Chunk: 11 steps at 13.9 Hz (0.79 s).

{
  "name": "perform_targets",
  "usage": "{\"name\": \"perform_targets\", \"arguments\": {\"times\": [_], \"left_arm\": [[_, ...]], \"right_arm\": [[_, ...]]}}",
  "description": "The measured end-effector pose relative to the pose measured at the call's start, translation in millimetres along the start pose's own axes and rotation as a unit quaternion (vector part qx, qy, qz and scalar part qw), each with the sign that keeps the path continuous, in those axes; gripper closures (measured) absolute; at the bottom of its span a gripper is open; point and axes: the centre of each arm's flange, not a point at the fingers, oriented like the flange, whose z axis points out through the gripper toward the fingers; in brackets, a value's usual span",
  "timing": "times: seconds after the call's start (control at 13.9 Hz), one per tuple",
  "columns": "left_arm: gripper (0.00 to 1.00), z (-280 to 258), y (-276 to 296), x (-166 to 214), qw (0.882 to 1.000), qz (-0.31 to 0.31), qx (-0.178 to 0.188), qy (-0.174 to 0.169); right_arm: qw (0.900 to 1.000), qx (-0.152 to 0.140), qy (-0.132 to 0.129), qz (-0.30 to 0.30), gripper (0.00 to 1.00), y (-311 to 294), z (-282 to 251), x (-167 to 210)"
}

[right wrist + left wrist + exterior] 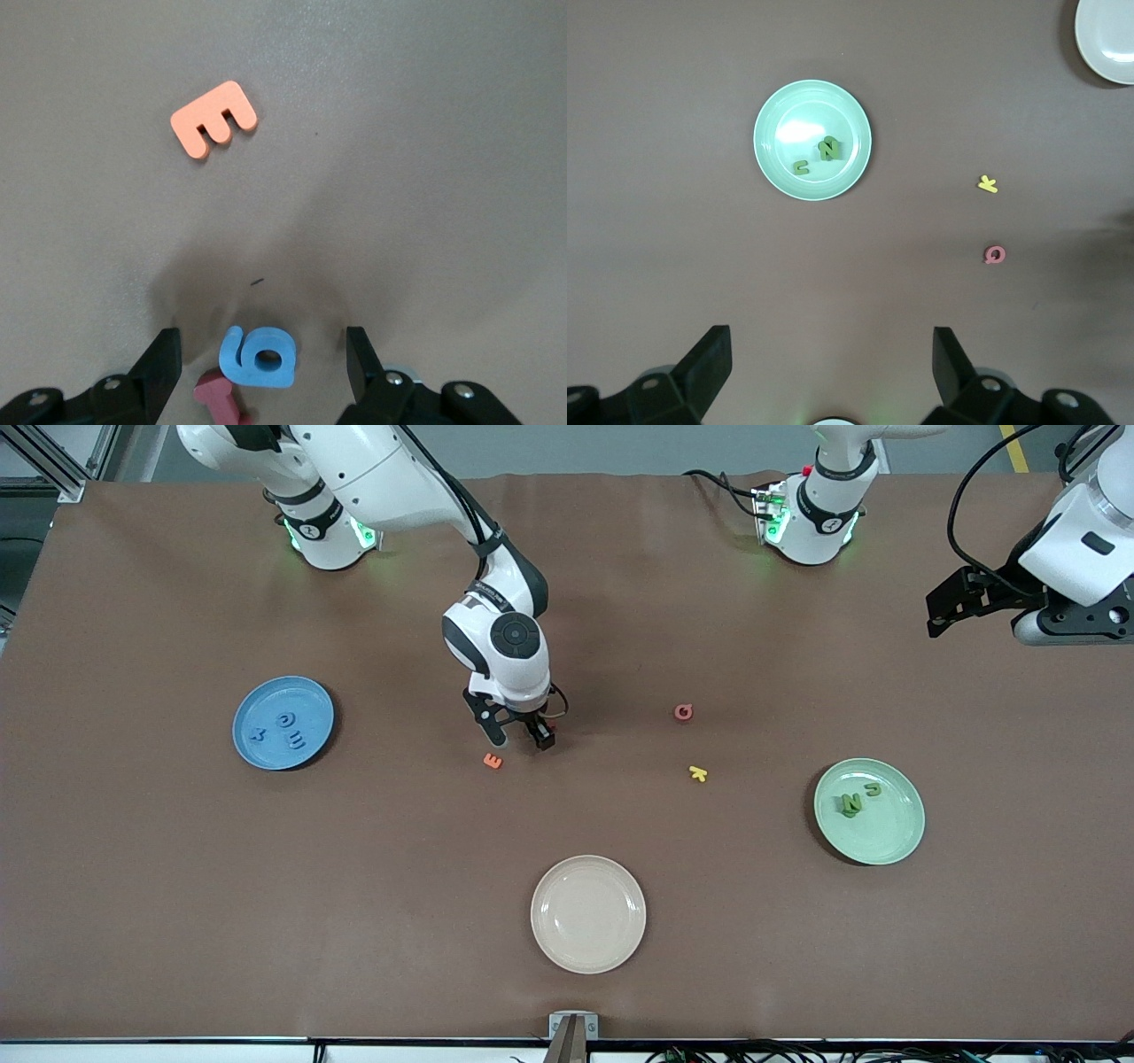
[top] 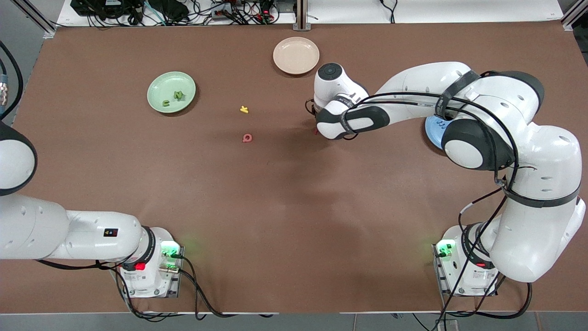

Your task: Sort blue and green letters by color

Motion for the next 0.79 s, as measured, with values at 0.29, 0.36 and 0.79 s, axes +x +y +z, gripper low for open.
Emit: {"name": "perform_targets", "arguments": {"times": [0.29, 0.36, 0.79], "left_arm": [[0.00, 4.9, 0.0, 4.1, 1.000, 0.000, 0.000, -0.002], [0.00, 5.0, 0.0, 4.4, 1.000, 0.000, 0.000, -0.002], [0.00, 3.0, 0.3, 6.9, 1.000, 0.000, -0.002, 0.010]], "right_arm": [[1.000, 0.004, -0.001, 0.000, 0.42, -1.9, -2.2, -0.6], [1.000, 0.006, -0.001, 0.000, 0.51, -3.0, -3.4, -0.7], [1.000, 0.007, -0.001, -0.001, 0.64, -3.9, -4.4, -0.8]]}}
